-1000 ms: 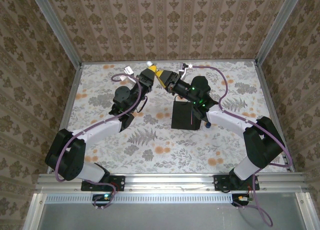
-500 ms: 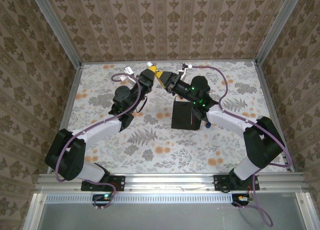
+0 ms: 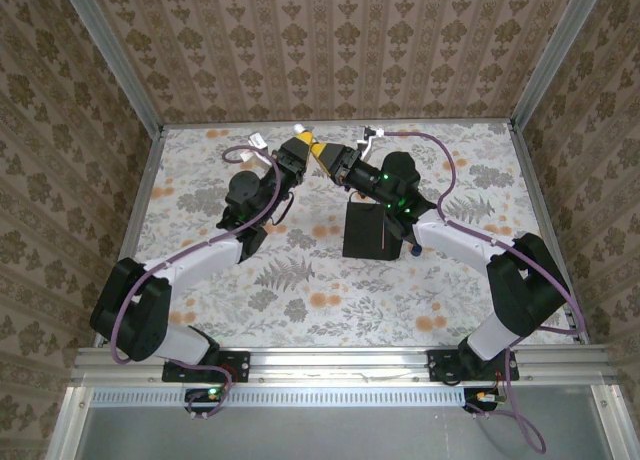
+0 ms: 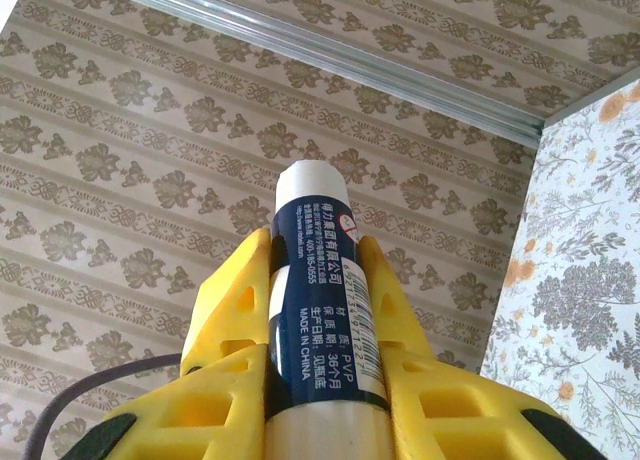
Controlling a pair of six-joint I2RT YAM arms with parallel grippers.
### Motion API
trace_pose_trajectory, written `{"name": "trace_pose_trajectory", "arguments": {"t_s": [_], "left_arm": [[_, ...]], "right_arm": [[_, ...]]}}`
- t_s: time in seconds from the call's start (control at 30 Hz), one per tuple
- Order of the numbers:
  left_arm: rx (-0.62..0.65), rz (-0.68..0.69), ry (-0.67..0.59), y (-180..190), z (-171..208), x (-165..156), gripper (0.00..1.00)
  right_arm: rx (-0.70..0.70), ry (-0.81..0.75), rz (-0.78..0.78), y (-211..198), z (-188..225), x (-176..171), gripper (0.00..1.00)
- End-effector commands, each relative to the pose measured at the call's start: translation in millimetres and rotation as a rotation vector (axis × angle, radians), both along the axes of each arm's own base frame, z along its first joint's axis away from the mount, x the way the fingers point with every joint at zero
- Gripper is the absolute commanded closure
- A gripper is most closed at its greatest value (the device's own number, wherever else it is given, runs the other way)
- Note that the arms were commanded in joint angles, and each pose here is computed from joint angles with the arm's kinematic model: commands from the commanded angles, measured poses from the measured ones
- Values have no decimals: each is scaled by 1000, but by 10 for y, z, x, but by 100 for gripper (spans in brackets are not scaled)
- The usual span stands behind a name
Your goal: Place the letter into the envelope and seal it
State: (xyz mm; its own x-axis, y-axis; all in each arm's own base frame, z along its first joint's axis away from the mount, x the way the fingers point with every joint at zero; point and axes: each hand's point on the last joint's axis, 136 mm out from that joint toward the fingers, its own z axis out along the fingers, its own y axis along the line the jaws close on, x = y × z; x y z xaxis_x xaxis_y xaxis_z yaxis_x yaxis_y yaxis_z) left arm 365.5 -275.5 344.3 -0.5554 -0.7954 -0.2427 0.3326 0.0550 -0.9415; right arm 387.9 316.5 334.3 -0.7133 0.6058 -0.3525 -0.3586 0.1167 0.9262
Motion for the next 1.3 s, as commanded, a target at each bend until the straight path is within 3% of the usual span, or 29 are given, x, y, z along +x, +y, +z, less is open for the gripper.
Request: {"name": "trace_pose_trajectory", "arguments": {"t_s": [0.0, 0.23, 0.37, 0.57, 0.67, 0.97, 1.1, 1.27], "left_arm": [[51, -12, 17, 15, -132, -3, 71], [101, 1, -6, 129, -42, -3, 34], [118, 8, -27, 203, 29, -7, 20], [213, 36, -43, 431, 82, -29, 20], [326, 48, -34, 547, 43, -73, 21], [910, -6, 38, 743, -414, -235, 22], [1032, -108, 54, 661, -672, -254, 26], [1121, -281, 6, 334, -954, -288, 46]], "right_arm": [[28, -99, -33, -89, 416, -37, 76], [-46, -83, -71, -182, 343, -46, 76], [-108, -65, -103, -267, 275, -53, 76], [-284, 1, -177, -562, 119, -100, 75], [-362, 40, -194, -752, 16, -118, 75], [-601, 154, -231, -1287, -333, -242, 75], [-693, 196, -201, -1384, -472, -303, 75], [-823, 252, -155, -1476, -676, -367, 76]]}}
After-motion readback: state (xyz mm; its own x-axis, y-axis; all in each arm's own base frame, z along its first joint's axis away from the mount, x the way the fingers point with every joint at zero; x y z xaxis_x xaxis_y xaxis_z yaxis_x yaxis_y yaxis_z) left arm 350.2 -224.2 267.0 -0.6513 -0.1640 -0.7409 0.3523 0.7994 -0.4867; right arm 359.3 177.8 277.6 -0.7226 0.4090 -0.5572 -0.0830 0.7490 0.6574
